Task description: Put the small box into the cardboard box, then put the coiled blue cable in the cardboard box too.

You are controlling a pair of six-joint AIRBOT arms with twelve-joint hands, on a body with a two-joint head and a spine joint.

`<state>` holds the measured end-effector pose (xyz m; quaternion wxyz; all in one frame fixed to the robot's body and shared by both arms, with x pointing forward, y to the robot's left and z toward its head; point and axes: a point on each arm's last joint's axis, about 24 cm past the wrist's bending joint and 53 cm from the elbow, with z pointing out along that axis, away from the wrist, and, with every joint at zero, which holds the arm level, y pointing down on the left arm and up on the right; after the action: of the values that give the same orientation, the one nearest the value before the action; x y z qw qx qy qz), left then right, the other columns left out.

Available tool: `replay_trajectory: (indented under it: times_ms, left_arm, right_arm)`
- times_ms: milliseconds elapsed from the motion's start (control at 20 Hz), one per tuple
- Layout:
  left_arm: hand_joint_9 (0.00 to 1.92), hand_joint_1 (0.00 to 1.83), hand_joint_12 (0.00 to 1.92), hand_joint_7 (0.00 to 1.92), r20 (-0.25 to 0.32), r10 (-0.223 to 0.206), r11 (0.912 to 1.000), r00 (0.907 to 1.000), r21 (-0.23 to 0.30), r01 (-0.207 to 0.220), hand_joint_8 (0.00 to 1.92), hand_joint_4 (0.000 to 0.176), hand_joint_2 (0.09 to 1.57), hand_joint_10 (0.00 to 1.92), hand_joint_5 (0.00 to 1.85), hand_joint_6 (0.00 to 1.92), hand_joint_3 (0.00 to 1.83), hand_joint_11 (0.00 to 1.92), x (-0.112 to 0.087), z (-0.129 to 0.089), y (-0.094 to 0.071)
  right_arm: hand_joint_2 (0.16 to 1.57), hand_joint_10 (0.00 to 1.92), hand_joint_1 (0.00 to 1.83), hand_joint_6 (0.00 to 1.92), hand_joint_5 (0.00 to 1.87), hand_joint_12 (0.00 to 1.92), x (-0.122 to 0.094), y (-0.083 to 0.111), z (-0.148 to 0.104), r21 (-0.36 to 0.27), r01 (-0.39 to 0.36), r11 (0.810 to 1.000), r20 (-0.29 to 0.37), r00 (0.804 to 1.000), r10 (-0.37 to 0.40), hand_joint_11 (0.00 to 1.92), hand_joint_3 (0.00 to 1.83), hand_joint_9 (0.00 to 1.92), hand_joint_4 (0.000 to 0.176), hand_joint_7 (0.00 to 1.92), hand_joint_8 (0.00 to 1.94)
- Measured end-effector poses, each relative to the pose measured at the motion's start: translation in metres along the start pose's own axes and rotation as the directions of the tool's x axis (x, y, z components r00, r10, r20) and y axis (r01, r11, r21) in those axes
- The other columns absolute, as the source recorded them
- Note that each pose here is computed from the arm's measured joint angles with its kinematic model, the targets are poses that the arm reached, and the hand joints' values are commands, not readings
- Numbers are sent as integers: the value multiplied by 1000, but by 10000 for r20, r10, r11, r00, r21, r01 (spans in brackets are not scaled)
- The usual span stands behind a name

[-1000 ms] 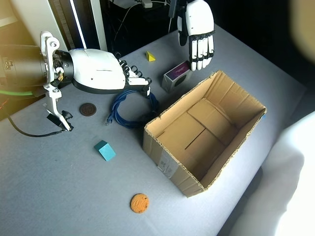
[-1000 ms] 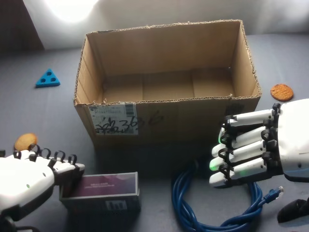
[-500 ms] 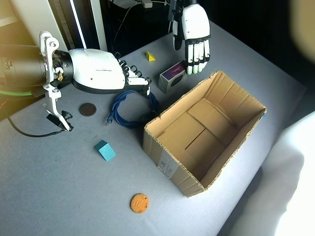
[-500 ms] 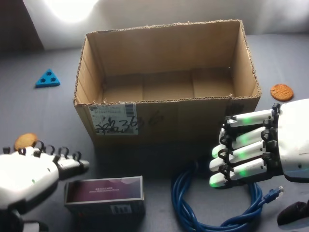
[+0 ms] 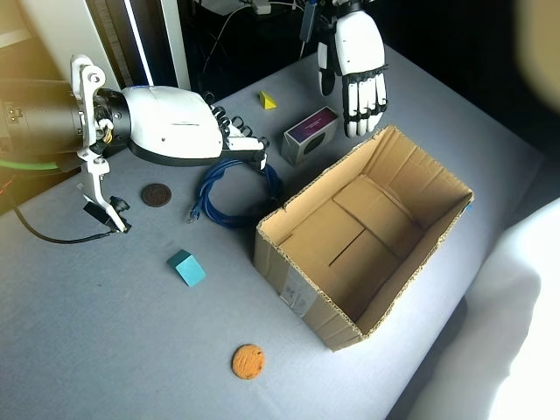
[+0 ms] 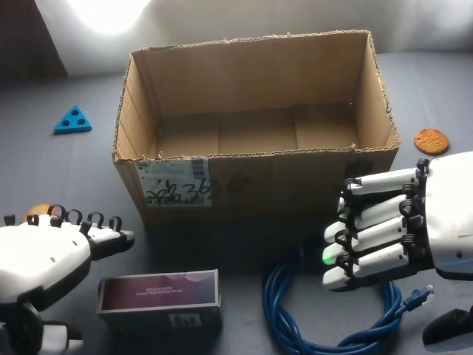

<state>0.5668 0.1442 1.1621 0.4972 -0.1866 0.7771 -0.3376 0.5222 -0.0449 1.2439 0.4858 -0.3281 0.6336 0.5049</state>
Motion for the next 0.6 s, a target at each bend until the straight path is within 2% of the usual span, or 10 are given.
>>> replay_trajectory:
  times_ms: [150, 300, 400, 500, 600]
  left_arm:
    - [196, 1441, 709, 241, -64, -284, 9996, 9996, -83, 284, 7, 0, 1036, 7, 267, 8, 0, 0, 6, -1, -1]
    - [150, 1460, 622, 195, -75, -540, 9985, 9985, -127, 539, 0, 0, 1048, 0, 243, 0, 1, 0, 12, -1, -3]
    - [178, 1467, 672, 226, -86, -667, 9977, 9977, -94, 666, 7, 0, 1028, 8, 273, 6, 0, 0, 15, 0, -6]
    - [170, 1444, 646, 208, -52, -714, 9974, 9974, -78, 713, 0, 0, 1054, 1, 242, 0, 6, 0, 16, 1, -7]
    - [166, 1471, 663, 211, -96, -891, 9960, 9960, -60, 891, 0, 0, 1048, 0, 255, 4, 2, 0, 19, 3, -10]
  right_arm:
    - [1088, 4, 728, 2, 492, 1049, 0, 0, 0, -14, -3, 10000, 6, 10000, 3, 0, 0, 437, 0, 470, 2]
    - [1104, 6, 689, 4, 507, 1054, 0, 0, 0, -15, 1, 10000, 5, 10000, -1, 0, 4, 451, 0, 490, 5]
    - [1098, 11, 712, 7, 522, 1075, 0, 1, 0, -29, 1, 10000, 9, 10000, -1, 0, 0, 467, 0, 506, 8]
    - [1095, 8, 719, 3, 515, 1069, 0, 1, 0, -26, 5, 10000, 7, 10000, -5, 0, 0, 465, 0, 500, 3]
    - [1156, 0, 581, 0, 509, 1023, 0, 1, 0, -37, 24, 10000, 11, 10000, -24, 0, 12, 436, 0, 479, 0]
